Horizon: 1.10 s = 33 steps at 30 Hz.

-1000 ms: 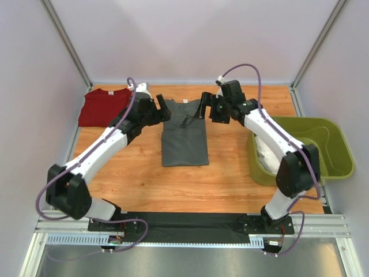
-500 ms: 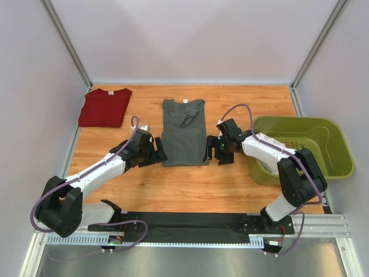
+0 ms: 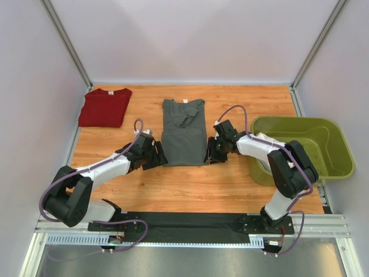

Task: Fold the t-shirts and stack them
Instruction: Fold the tshirt

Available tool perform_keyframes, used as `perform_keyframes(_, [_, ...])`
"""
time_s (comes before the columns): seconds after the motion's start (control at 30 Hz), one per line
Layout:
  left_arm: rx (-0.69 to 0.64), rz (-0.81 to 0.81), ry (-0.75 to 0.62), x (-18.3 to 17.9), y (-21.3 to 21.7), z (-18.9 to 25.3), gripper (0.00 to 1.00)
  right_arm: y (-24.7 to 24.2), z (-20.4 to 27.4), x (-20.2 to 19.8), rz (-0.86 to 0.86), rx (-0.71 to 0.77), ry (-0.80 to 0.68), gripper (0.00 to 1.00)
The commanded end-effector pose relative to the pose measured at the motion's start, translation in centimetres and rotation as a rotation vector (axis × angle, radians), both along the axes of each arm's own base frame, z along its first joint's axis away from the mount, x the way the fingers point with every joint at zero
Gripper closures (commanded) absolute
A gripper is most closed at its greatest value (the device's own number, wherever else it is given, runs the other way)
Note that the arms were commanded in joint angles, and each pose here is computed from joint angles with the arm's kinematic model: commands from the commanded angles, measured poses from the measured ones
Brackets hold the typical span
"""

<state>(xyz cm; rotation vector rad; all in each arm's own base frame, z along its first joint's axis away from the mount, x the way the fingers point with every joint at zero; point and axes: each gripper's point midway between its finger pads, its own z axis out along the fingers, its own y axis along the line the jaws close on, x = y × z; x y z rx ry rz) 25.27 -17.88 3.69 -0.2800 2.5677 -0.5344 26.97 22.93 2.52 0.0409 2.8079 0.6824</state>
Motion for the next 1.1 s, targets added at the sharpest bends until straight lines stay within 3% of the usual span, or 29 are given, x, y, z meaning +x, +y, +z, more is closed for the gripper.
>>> perform_keyframes(0.0, [-0.041, 0.006, -0.026, 1.0, -1.0, 0.0, 0.30, 1.1, -0.2, 0.8, -0.001, 0.034, -0.024, 0.63])
perform_keyframes(0.27, [-0.053, 0.019, -0.002, 1.3, -1.4, -1.3, 0.32, 1.3, -1.7, 0.2, 0.000, 0.022, 0.017, 0.79])
perform_keyframes(0.43, [-0.058, 0.023, 0.009, 1.5, -1.5, -1.8, 0.34, 0.8, -2.5, -0.1, -0.005, -0.005, 0.027, 1.00])
perform_keyframes(0.77, [-0.027, 0.055, 0.074, 0.0, -0.6, -2.8, 0.36, 0.5, -3.0, 0.2, -0.010, -0.028, 0.031, 1.00])
perform_keyframes(1.07, [0.020, 0.086, 0.101, -0.7, 0.6, -3.7, 0.45, 0.3, -3.0, 0.1, -0.018, -0.036, 0.035, 1.00])
